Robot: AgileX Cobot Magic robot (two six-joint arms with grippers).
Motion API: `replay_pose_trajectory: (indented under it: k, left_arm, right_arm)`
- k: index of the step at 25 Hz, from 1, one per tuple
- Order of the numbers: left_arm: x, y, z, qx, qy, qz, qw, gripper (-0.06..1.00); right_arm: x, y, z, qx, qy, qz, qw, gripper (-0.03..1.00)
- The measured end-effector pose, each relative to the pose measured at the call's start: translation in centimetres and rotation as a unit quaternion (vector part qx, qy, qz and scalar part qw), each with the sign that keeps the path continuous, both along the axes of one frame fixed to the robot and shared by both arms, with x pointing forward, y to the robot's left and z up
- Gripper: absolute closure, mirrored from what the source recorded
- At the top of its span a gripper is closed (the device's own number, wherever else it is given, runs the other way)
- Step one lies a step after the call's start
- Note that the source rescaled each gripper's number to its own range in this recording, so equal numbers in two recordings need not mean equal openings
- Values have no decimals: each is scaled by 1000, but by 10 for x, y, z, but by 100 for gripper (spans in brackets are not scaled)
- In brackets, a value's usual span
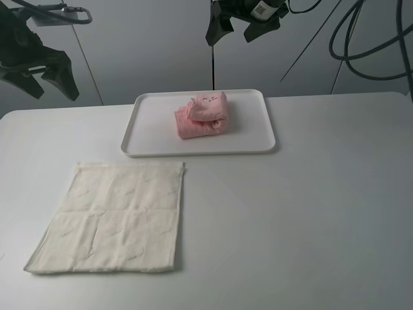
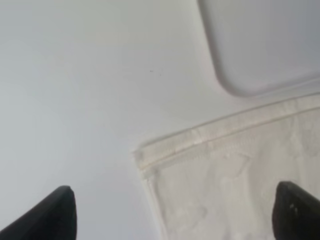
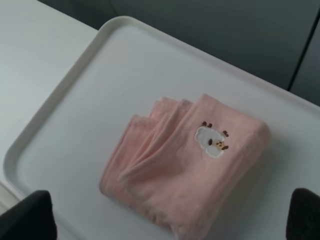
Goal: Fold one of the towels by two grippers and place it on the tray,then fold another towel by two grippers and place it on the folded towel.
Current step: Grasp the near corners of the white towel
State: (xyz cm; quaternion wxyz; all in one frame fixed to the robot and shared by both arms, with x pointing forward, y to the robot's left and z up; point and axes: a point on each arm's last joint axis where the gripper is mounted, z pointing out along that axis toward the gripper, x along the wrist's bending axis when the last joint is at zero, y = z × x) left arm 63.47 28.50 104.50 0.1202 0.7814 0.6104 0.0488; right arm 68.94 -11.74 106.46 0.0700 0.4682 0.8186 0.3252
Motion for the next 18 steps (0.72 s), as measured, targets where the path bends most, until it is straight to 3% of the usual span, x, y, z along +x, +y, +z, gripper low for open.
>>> replay_pose_trajectory:
  k: [3,8,13,18]
  left_arm:
    - [-4,1,8,4,-7,-5,1000,-6]
    - [-14,1,24,8,-24,-17,1000,-6]
    - [-35,1,32,20,-30,-57,998,-6]
    - [-64,4,23,44,-21,-120,992,-6]
  right_arm:
    - [-11,-7,22,-25,-14,7,1000,-3]
    - [-28,-14,38,-47,11,22,999,-3]
    - [-37,-13,25,-60,59,34,996,-3]
    - [-63,7,11,-75,86,69,991,-3]
